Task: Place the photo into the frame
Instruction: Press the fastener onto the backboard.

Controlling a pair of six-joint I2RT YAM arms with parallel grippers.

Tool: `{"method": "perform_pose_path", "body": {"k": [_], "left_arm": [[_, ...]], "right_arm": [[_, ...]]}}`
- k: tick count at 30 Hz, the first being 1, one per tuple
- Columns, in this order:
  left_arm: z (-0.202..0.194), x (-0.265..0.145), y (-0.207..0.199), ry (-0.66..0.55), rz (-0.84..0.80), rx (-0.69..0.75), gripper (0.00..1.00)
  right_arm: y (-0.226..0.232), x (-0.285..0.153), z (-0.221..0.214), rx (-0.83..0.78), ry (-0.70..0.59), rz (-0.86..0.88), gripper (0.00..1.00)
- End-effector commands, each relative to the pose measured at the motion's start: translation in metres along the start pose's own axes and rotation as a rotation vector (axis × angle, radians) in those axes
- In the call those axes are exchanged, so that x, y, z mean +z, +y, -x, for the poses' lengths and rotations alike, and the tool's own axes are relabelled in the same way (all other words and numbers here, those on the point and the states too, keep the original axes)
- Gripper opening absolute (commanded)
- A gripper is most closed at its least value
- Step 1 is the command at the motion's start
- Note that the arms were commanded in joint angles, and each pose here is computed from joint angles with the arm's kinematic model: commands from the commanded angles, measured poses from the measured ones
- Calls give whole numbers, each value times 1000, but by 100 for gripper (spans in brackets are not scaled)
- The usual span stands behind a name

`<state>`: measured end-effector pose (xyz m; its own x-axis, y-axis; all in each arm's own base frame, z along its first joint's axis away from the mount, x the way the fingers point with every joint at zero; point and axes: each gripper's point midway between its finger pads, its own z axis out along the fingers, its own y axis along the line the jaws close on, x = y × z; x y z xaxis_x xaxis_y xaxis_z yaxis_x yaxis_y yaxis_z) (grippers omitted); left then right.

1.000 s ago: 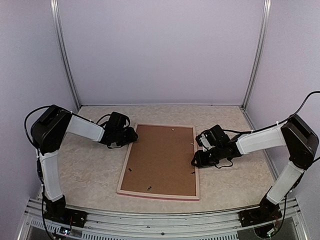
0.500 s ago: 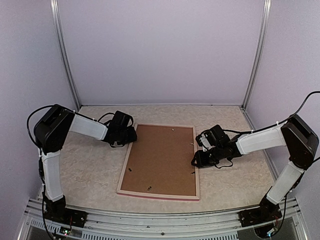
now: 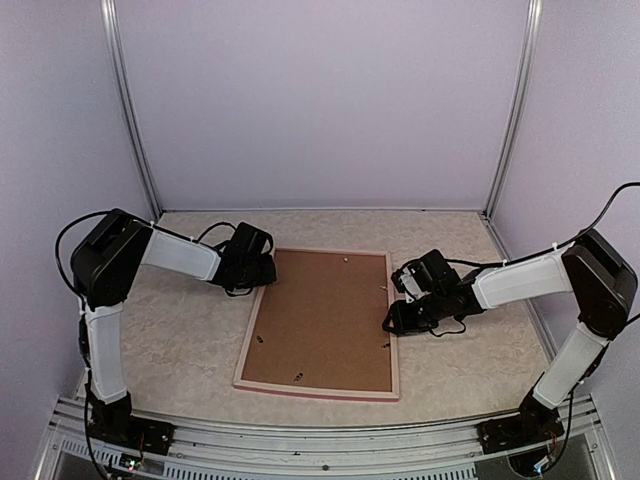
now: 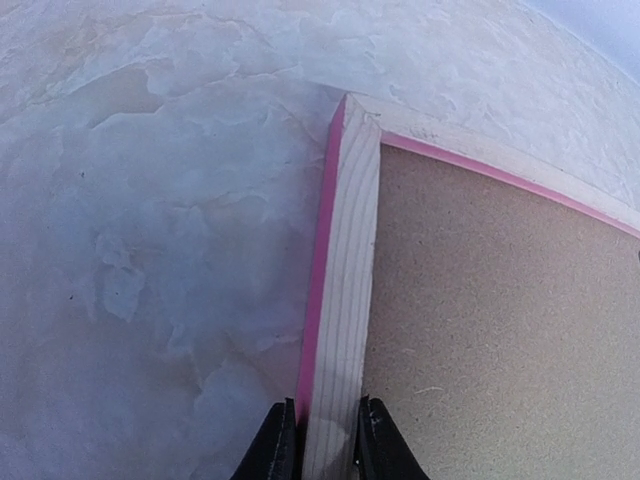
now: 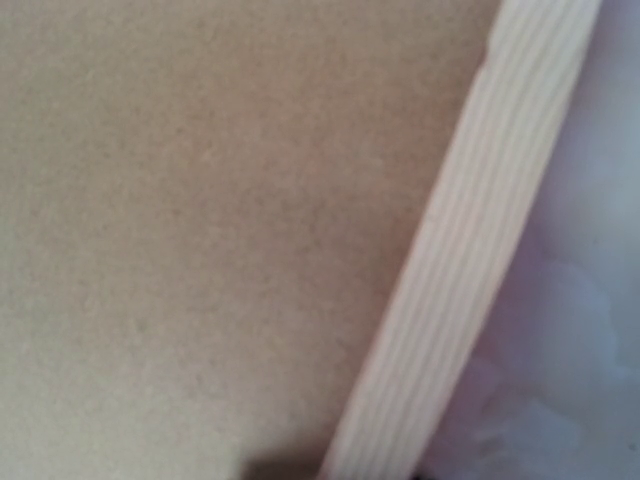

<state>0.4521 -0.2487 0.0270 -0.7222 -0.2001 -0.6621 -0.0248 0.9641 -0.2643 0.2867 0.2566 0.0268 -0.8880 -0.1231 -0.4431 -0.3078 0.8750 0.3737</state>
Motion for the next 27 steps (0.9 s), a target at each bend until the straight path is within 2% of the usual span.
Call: {"method": "perform_pose_path", "body": {"k": [1,7,9,11,14,18,22,27], "left_arm": [[-32,2,19,89,70,55,15],[-30,-1,12,95,29,37,8],[-28,-4,8,97,-15,11,9],[-23,-9,0,99,-78,-24,18],[-13,-20,-7,96,-136,-56,38],[-3,-32,-11,75,-152,-54,54],[-2,-45,-12,75,-152,-28,59],[-29,-65,-3,118,-114,34,66]], "right_arm": [[-3,3,-8,4,25,6,37],[-5,5,-12,11,30,7,37],[-5,4,-12,10,28,5,37],[-6,4,-11,11,26,3,37],[-5,5,-11,12,29,6,37],[-4,5,-11,11,27,8,37],[-4,4,-11,13,26,8,37],[-5,2,-11,11,21,6,37]]}}
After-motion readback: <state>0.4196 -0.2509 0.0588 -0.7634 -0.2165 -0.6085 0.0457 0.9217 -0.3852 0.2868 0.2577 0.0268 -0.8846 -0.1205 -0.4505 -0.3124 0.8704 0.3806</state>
